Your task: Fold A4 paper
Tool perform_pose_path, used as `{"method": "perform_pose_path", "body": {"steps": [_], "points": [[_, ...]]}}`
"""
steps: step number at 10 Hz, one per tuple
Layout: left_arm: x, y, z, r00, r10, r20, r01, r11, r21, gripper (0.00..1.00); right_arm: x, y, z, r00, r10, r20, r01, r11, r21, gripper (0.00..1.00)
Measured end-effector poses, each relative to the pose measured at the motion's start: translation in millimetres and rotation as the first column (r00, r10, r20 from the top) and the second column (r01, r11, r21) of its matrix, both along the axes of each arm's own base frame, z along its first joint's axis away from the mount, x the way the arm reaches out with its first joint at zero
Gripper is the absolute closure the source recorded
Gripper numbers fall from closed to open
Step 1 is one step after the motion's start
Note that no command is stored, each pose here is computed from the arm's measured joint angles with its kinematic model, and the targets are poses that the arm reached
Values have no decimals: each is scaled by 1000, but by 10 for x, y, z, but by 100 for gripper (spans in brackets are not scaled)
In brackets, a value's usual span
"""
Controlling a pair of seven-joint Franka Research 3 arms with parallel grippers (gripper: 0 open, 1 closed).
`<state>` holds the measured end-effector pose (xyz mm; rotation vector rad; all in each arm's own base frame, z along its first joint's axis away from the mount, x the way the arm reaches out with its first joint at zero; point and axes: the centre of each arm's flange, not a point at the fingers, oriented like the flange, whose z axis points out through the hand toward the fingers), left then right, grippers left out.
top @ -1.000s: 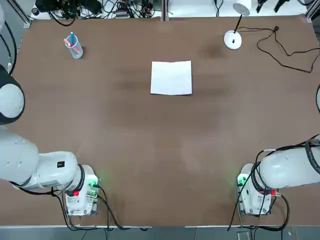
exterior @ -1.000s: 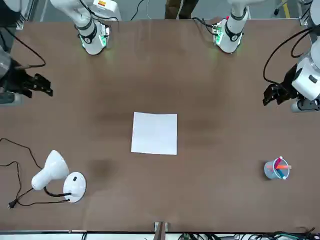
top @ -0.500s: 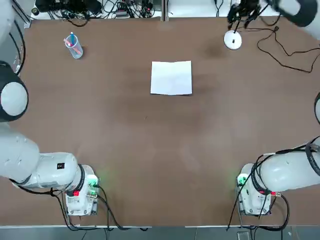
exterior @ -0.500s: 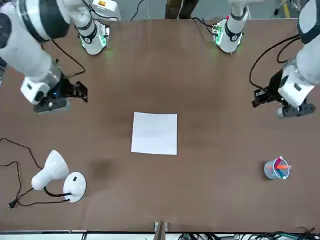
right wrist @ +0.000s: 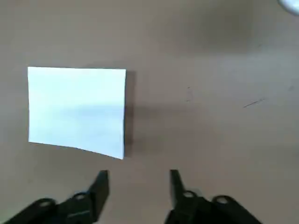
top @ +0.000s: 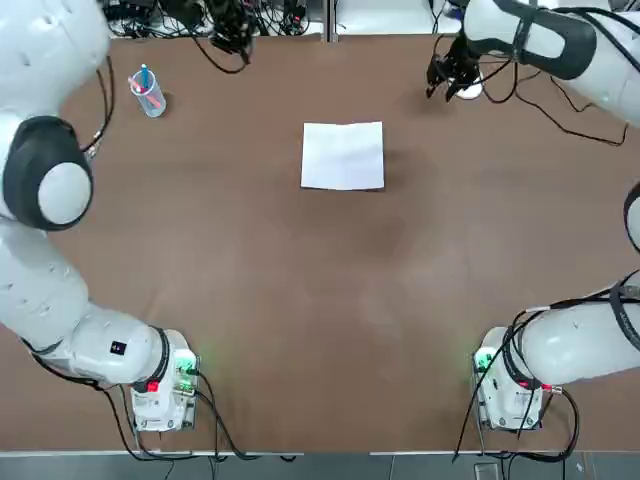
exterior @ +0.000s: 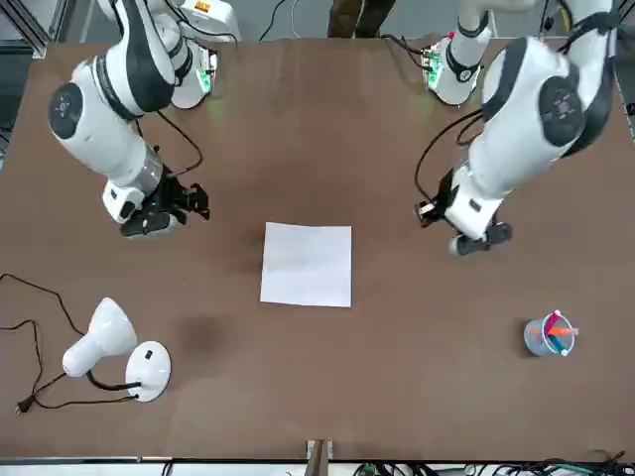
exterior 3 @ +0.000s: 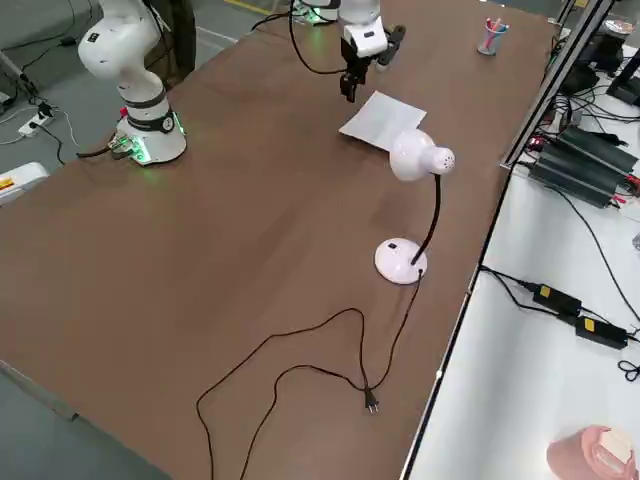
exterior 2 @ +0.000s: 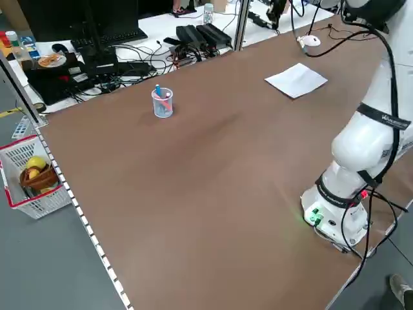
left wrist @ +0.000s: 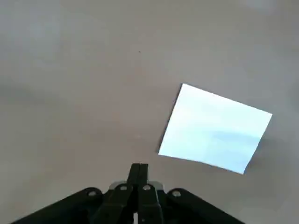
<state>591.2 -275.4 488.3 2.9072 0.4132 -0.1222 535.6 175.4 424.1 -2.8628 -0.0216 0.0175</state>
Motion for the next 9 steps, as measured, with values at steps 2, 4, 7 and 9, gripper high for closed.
{"method": "perform_pose_path", "body": {"steps": [2, 4, 7, 9], "points": [[109, -429, -480, 999, 47, 13, -48, 998, 34, 99, 42, 52, -385, 999, -31, -17, 31, 999, 16, 60], [150, -648, -807, 997, 72, 5, -72, 997, 42, 99, 78, 116, -758, 996, -68, -57, 70, 997, 40, 79], [206, -834, -1204, 994, 106, 27, -107, 993, 39, 99, 96, 156, -1146, 987, -112, -117, 120, 991, 65, 81], [229, -1068, -1681, 991, 121, 55, -122, 992, 31, 99, 121, 151, -1367, 984, -129, -123, 137, 989, 57, 83]]}}
